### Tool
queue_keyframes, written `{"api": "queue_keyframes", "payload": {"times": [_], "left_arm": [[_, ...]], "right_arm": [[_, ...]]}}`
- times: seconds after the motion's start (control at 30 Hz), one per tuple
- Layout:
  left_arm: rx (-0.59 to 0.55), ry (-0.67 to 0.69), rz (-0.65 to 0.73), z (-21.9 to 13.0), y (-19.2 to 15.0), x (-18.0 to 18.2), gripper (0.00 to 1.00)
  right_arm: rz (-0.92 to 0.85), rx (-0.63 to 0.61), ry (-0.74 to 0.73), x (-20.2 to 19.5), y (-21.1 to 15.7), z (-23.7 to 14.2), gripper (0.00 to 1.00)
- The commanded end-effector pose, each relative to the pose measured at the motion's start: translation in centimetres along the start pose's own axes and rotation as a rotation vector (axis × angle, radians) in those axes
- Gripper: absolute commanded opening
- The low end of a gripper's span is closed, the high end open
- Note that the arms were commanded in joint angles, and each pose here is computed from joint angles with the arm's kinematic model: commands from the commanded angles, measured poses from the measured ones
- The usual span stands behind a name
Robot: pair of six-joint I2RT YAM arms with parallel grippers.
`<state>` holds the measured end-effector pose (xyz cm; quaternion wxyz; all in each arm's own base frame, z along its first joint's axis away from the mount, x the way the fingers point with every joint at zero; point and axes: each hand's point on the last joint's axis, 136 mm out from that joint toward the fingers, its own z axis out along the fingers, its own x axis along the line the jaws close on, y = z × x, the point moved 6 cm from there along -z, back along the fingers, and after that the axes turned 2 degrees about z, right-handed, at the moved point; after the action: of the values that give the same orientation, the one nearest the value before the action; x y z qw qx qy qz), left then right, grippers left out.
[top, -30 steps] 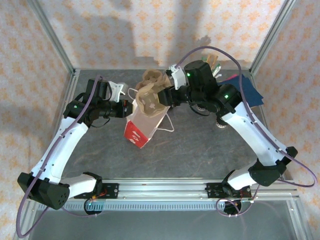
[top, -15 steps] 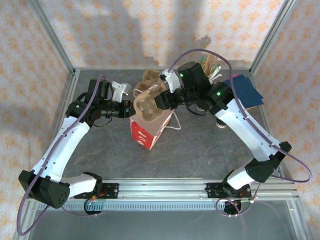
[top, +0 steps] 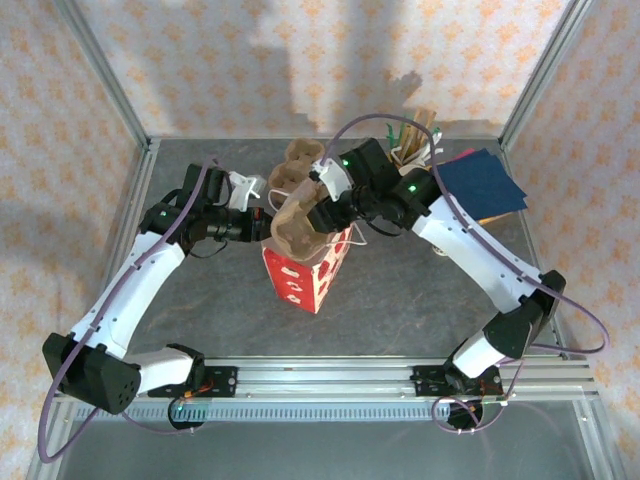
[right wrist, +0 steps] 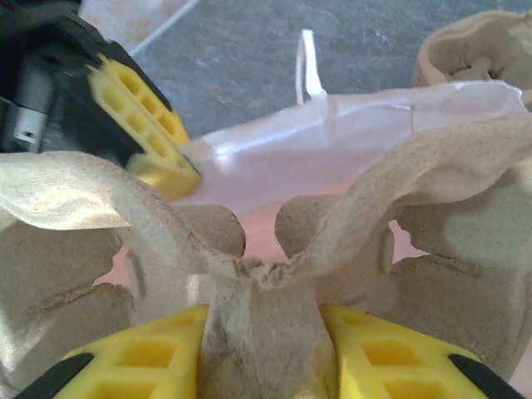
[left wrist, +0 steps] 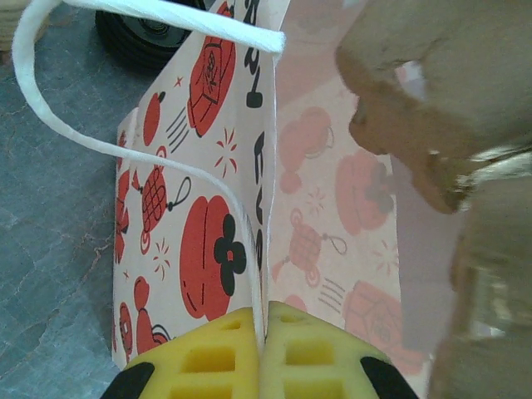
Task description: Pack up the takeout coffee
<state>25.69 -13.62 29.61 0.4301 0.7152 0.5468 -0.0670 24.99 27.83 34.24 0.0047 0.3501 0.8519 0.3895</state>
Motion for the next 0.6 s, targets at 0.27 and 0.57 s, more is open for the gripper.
{"api": "queue_keyframes", "payload": {"times": [0.27,0.57], "left_arm": [[-0.003,-0.018,0.042,0.5,0.4,-0.1,0.00],[0.004,-0.023,0.055,0.6,0.4,-0.6,0.00]], "right_arm": [[-0.039,0.098,-0.119,-2.0,-1.8,1.8,0.35],[-0.072,0.131,-0.172,-2.6,-2.8,1.7,0.34]]}}
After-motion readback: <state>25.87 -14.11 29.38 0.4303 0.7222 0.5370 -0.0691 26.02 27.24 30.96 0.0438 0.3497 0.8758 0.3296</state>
